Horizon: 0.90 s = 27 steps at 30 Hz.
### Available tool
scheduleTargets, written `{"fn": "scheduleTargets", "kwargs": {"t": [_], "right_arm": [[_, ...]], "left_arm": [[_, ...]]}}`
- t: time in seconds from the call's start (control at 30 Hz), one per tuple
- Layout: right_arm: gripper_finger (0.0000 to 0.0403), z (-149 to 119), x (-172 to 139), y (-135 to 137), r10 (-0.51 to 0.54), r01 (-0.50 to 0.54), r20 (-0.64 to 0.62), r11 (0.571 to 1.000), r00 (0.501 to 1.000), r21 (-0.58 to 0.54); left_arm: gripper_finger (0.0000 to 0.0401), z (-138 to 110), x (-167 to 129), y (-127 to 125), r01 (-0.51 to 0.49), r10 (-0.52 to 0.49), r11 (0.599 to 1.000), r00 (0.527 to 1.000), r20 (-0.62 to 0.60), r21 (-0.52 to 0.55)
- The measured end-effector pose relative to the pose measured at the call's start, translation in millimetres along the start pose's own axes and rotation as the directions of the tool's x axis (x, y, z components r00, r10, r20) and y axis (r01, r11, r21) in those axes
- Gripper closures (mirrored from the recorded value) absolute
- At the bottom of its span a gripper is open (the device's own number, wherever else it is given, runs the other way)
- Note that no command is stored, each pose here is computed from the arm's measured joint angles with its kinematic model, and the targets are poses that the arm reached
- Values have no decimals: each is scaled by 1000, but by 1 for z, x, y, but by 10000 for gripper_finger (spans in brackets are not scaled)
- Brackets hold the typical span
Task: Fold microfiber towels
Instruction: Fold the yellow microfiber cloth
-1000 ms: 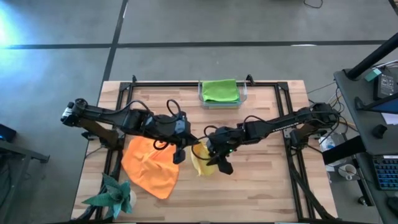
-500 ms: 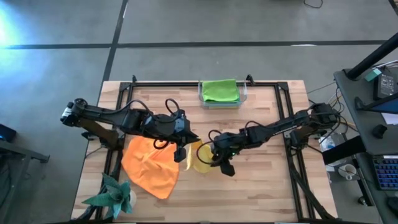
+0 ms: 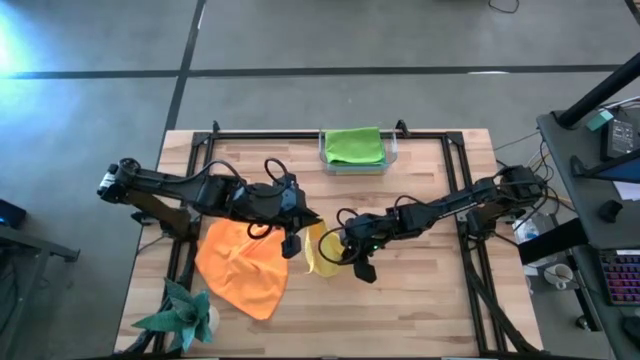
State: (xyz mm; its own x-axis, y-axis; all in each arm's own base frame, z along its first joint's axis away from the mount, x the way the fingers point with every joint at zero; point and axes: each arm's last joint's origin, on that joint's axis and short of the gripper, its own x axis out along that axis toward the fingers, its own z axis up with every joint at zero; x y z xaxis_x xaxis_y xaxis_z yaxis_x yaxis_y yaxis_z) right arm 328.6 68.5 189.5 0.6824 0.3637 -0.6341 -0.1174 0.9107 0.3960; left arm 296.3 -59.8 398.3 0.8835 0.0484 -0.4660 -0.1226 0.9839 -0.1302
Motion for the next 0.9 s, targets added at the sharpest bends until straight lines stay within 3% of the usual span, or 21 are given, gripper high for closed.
{"fn": "scheduleTargets", "kwargs": {"t": [0.33, 0.43, 0.57, 0.63, 0.9], "right_arm": [[394, -4, -21, 5, -24, 27, -81, 999, 996, 35], [394, -2, -40, 12, -35, 39, -94, 998, 995, 41], [394, 6, -72, 20, -125, 132, -137, 990, 983, 43], [394, 11, -91, 26, -151, 157, -153, 987, 977, 28], [394, 33, -140, 46, -167, 169, -186, 986, 968, -4]], "left_arm": [[400, 0, 0, 0, 0, 0, 1000, 1000, -1, 0], [400, -1, 1, 0, 0, 0, 1000, 1000, -1, -2], [400, -4, 4, -1, 4, -4, 1000, 1000, -18, 2], [400, -5, 4, -2, 44, -44, 999, 998, -35, 3], [400, -6, 6, -5, 129, -129, 992, 990, -63, -3]]}}
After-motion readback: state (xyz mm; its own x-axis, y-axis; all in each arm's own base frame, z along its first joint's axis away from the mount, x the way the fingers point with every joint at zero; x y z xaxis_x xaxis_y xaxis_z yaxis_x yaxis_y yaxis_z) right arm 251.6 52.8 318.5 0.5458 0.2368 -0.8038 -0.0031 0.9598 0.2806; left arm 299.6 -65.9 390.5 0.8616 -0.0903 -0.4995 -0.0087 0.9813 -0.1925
